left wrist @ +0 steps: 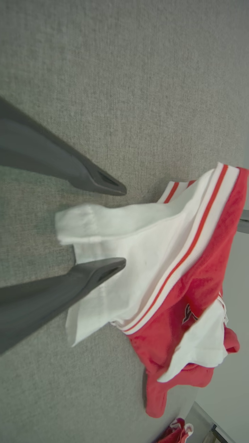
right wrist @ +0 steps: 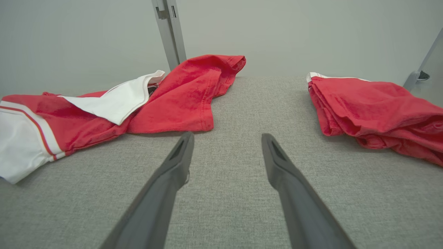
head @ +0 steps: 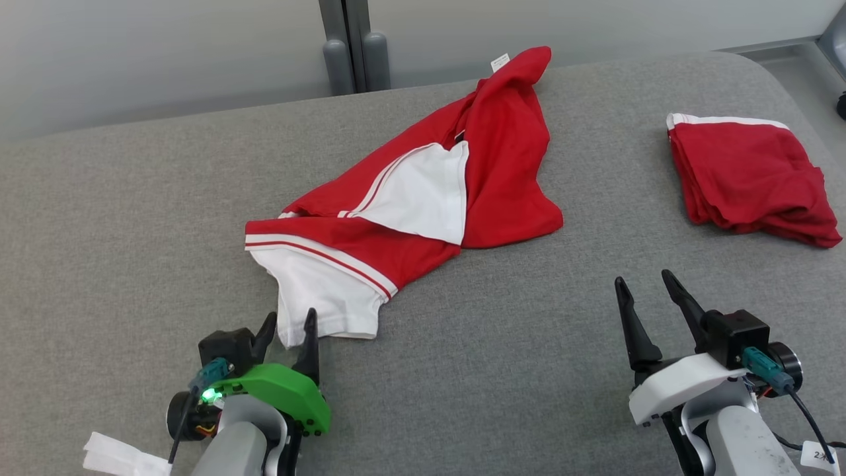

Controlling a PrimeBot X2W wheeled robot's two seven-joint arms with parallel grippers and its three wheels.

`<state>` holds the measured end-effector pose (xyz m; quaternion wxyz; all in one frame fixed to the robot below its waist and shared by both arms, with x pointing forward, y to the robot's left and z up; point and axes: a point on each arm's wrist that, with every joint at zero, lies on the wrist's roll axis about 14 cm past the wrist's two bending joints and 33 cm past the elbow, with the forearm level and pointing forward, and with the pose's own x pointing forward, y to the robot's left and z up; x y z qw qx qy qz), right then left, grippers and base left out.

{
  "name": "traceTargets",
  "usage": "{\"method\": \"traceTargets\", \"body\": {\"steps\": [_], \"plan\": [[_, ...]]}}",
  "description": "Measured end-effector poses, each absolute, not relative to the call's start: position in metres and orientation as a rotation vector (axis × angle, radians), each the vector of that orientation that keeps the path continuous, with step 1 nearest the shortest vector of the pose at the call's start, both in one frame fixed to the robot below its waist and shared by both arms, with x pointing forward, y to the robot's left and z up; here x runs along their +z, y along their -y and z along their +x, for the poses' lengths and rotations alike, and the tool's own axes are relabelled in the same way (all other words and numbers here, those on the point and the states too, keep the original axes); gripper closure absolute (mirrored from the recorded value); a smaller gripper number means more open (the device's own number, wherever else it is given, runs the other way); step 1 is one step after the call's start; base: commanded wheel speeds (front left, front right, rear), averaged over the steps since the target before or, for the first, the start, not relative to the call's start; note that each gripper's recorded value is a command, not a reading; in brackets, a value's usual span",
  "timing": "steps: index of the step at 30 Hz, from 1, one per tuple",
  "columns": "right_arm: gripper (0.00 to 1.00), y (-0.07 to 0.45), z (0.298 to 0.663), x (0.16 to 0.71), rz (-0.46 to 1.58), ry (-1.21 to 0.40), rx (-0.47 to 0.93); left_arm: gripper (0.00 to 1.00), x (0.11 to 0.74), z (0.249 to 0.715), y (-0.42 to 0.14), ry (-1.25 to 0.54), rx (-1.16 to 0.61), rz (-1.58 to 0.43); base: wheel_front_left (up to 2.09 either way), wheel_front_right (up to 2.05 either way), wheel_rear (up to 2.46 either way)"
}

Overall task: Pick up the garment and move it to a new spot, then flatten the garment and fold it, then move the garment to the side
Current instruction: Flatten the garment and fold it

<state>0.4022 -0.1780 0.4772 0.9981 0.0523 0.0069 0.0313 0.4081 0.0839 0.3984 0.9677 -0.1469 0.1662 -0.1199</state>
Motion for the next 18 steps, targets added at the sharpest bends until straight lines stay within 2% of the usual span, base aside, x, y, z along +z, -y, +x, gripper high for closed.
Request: {"method": "traceTargets", "body": {"steps": [1, 2, 12, 18], "plan": [[0.00, 0.179, 0.403, 0.476, 0.104, -0.018, 0.061, 0.96, 0.398, 0.410, -0.084, -0.337, -0.240, -0.299, 0.00, 0.00, 0.00], [0.00, 0.178, 0.404, 0.474, 0.099, -0.022, 0.062, 1.00, 0.398, 0.412, -0.085, -0.337, -0.236, -0.306, 0.00, 0.00, 0.00], [0.00, 0.156, 0.451, 0.472, 0.053, -0.063, 0.130, 1.00, 0.422, 0.427, -0.118, -0.233, -0.130, -0.376, 0.00, 0.00, 0.00], [0.00, 0.143, 0.485, 0.457, 0.002, -0.186, 0.162, 1.00, 0.429, 0.423, -0.136, -0.193, -0.088, -0.384, 0.00, 0.00, 0.00]]}}
